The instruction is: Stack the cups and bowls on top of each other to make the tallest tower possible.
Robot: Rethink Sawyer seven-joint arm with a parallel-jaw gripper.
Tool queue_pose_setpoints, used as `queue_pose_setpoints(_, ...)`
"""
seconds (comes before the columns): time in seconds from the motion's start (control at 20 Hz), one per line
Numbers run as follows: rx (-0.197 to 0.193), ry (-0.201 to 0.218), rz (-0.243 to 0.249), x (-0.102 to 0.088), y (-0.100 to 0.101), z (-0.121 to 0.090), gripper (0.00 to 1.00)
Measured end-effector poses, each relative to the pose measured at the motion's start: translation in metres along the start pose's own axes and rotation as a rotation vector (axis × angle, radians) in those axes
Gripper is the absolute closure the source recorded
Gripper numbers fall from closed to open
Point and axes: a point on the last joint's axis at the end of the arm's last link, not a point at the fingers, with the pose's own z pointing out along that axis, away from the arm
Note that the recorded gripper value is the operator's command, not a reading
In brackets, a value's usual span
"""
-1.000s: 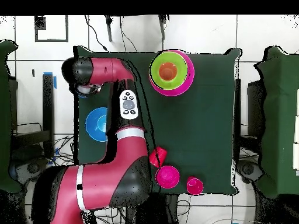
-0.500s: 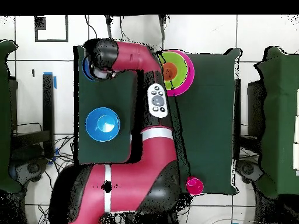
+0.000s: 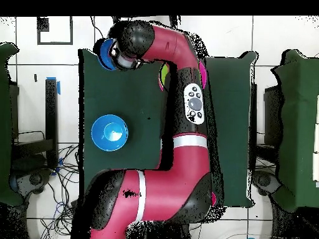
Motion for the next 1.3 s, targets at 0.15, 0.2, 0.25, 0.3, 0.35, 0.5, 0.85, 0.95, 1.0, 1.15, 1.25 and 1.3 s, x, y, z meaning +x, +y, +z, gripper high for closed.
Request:
queue_pose_setpoints(0.15, -0.019, 0.039, 0.002, -0.006, 0.003, -0.015, 1.0)
queue_pose_setpoints(0.2, -0.02, 0.053, 0.0, -0.006, 0.004, -0.018, 1.0)
queue_pose_setpoints(0.25, -0.02, 0.068, -0.003, -0.006, 0.005, -0.021, 1.0)
queue_pose_setpoints(0.3, -0.02, 0.084, -0.007, -0.006, 0.006, -0.024, 1.0)
queue_pose_setpoints(0.35, -0.017, 0.123, -0.021, -0.004, 0.007, -0.029, 1.0)
queue_pose_setpoints(0.5, -0.005, 0.185, -0.046, -0.001, 0.004, -0.034, 1.0)
queue_pose_setpoints(0.85, 0.02, 0.28, -0.132, -0.014, -0.035, -0.042, 1.0)
queue_pose_setpoints(0.95, 0.029, 0.285, -0.157, -0.022, -0.052, -0.041, 1.0)
queue_pose_setpoints(1.0, 0.034, 0.287, -0.17, -0.026, -0.061, -0.04, 1.0)
queue_pose_setpoints(1.15, 0.043, 0.292, -0.208, -0.041, -0.091, -0.035, 1.0)
queue_pose_setpoints(1.25, 0.043, 0.298, -0.232, -0.051, -0.114, -0.032, 1.0)
queue_pose_setpoints(1.3, 0.041, 0.303, -0.24, -0.055, -0.123, -0.03, 1.0)
